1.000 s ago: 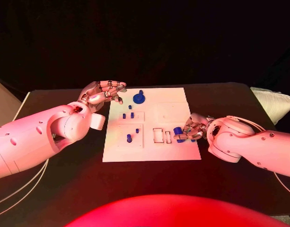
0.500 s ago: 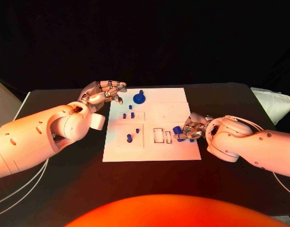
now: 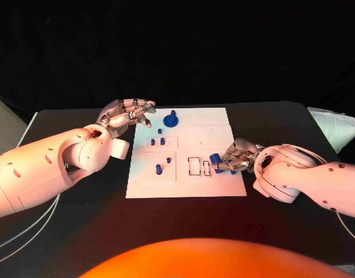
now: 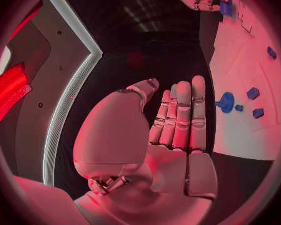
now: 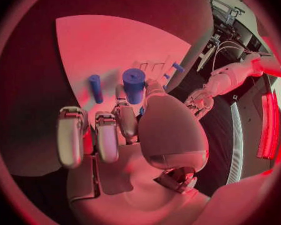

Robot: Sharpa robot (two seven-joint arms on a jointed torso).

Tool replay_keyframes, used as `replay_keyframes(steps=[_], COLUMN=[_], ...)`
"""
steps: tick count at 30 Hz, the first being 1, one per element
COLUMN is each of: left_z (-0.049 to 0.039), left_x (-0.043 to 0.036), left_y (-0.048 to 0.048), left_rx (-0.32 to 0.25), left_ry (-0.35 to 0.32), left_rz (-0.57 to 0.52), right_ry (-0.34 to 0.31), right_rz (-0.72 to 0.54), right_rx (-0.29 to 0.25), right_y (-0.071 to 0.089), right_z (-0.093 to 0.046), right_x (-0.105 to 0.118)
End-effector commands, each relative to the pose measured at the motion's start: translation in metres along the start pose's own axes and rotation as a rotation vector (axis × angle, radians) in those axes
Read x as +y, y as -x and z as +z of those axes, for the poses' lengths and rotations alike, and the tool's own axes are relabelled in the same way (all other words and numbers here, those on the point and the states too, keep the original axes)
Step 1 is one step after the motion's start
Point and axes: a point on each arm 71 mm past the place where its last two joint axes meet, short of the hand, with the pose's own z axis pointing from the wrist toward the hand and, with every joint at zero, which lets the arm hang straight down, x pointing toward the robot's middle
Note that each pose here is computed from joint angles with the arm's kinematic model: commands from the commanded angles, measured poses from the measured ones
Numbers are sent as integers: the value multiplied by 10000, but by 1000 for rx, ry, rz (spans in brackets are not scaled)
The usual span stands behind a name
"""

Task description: Assemble the parts on the task board

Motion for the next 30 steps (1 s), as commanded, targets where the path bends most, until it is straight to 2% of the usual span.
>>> replay_keyframes(steps=[1,13,21,30], left_z=[4,4,6,5], left_x=[-2,-3,-3,-4], left_y=[-26,-27,-35,-37], left_rx=[21,20,23,23], left_ry=[-3,-3,-4,-3], left_rz=[-12,-12,-13,-13], right_ry=[7,44,52,59], right_rz=[58,65,30,-5], right_rx=[-5,25,73,103], right_y=[15,-23,-95,-179], right_z=[-32,-55,27,121], right_x=[55,234,328,411])
